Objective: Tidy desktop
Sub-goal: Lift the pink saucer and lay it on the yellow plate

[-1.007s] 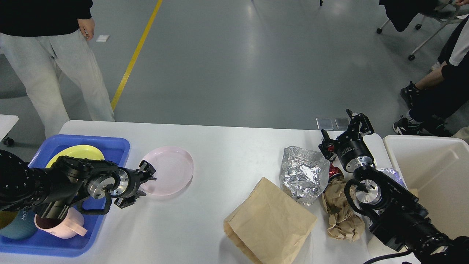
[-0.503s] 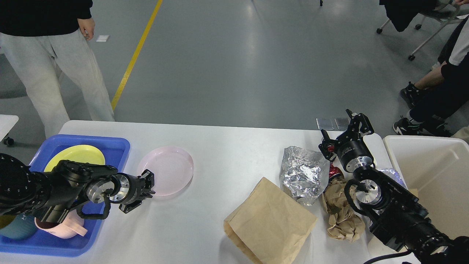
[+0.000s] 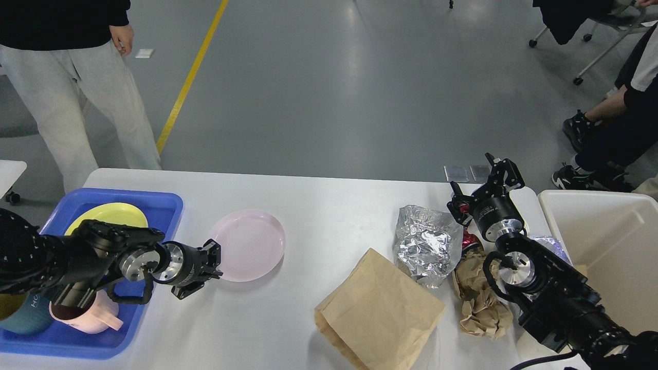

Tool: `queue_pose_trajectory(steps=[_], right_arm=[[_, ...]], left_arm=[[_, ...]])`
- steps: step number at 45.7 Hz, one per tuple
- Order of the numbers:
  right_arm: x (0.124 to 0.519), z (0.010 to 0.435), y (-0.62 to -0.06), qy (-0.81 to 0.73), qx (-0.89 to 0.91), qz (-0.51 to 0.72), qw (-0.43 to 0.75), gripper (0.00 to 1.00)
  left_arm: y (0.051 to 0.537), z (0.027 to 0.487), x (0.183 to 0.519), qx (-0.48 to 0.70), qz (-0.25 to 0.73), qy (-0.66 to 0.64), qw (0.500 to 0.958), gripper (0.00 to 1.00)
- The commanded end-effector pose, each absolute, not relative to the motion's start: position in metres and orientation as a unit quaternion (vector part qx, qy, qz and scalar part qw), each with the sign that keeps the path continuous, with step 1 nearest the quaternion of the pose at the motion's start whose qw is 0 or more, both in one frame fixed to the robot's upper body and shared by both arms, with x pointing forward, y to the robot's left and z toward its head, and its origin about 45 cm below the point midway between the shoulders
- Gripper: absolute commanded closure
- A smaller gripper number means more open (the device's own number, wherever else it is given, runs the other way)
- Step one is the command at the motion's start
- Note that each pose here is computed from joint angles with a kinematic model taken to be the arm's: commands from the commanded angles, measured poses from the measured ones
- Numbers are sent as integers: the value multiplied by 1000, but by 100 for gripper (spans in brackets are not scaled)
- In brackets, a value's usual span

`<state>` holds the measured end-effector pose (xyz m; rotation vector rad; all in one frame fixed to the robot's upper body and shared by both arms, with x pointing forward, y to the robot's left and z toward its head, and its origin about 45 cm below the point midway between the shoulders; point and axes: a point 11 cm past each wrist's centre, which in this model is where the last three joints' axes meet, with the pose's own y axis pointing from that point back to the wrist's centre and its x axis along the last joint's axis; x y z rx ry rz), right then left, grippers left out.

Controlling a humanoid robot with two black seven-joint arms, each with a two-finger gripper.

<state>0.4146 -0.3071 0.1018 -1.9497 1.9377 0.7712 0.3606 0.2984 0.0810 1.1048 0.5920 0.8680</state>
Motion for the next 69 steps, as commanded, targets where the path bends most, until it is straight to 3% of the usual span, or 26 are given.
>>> queue_pose_trajectory(steps=[1, 10, 25, 31, 39, 51, 69], right_arm=[[415, 102, -307, 672, -676, 267, 143, 0], [415, 102, -307, 672, -676, 267, 143, 0], [415, 102, -307, 672, -676, 267, 143, 0], [415, 102, -307, 672, -676, 268, 143, 0], [415, 102, -307, 671, -676, 268, 143, 0], [415, 102, -307, 672, -676, 268, 143, 0], [415, 102, -307, 671, -676, 268, 143, 0]], left_arm=[[301, 132, 368, 518, 354, 250, 737, 100], [302, 229, 375, 547, 323, 204, 745, 100], [301, 317, 358, 534, 333, 201, 750, 100], [310, 319, 362, 530, 342, 201, 749, 100], [386, 304, 374, 527, 384, 228, 723, 100], [507, 265, 376, 577, 473, 227, 626, 100], [535, 180, 365, 653, 476, 182, 560, 100]])
